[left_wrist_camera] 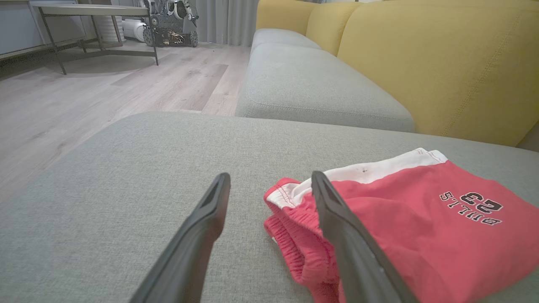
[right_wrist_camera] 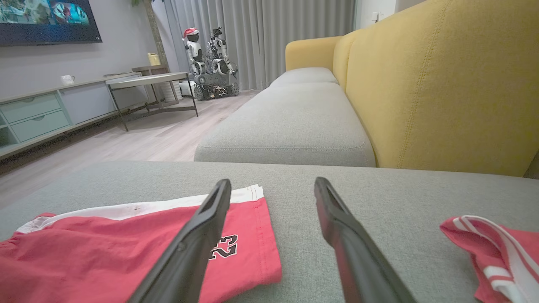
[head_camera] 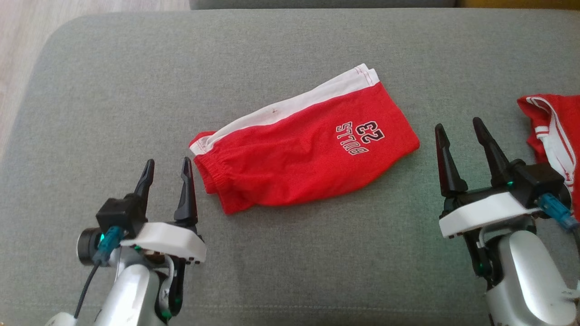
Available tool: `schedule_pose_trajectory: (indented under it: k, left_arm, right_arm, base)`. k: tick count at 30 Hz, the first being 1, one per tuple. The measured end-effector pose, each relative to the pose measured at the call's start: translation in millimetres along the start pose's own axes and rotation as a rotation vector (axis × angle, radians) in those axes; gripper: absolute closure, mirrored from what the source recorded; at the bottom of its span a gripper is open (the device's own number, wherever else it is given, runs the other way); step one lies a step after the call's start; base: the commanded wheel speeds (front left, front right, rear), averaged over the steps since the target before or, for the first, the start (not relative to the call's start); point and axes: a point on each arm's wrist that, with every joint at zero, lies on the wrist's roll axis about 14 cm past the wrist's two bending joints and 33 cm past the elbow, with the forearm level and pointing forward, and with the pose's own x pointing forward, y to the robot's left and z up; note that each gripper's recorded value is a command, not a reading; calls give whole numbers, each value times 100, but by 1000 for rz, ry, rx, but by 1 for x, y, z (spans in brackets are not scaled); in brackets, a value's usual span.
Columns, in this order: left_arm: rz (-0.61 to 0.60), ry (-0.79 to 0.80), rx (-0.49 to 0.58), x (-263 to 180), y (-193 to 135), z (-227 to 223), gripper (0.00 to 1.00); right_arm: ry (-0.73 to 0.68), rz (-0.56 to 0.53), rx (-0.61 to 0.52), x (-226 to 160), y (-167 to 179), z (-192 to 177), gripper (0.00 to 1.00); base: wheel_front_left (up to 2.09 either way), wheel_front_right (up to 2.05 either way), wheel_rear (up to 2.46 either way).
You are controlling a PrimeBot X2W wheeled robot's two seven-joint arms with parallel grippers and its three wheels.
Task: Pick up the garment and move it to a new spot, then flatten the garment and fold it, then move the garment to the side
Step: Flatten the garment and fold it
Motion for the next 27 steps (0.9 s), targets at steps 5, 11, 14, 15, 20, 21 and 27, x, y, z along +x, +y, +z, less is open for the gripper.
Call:
schedule_pose_trajectory:
  k: [5, 11, 14, 15, 20, 21, 27]
  left_arm:
    - [3, 2, 2, 0, 1, -1, 0]
    - [10, 3, 4, -1, 3, -1, 0]
    - [14, 4, 4, -1, 4, -1, 0]
    - [17, 5, 4, -1, 5, -1, 0]
    - [17, 15, 5, 3, 6, -5, 0]
    - [14, 13, 7, 5, 5, -5, 0]
    - [-1, -11, 11, 25, 1, 2, 0]
  right_arm:
    - [-1, 3, -6, 1, 1, 2, 0]
    - [10, 7, -5, 3, 2, 1, 0]
    - [17, 9, -9, 4, 3, 0, 0]
    - [30, 12, -12, 5, 4, -3, 0]
    - [116, 25, -26, 9, 3, -29, 0]
    - [137, 28, -32, 12, 2, -35, 0]
    - [215, 69, -45, 47, 7, -59, 0]
  base:
    - [0, 0, 0]
    - [0, 0, 0]
    - [0, 0, 0]
    - [0, 0, 0]
    - [0, 0, 0]
    - [0, 0, 0]
    - [0, 0, 0]
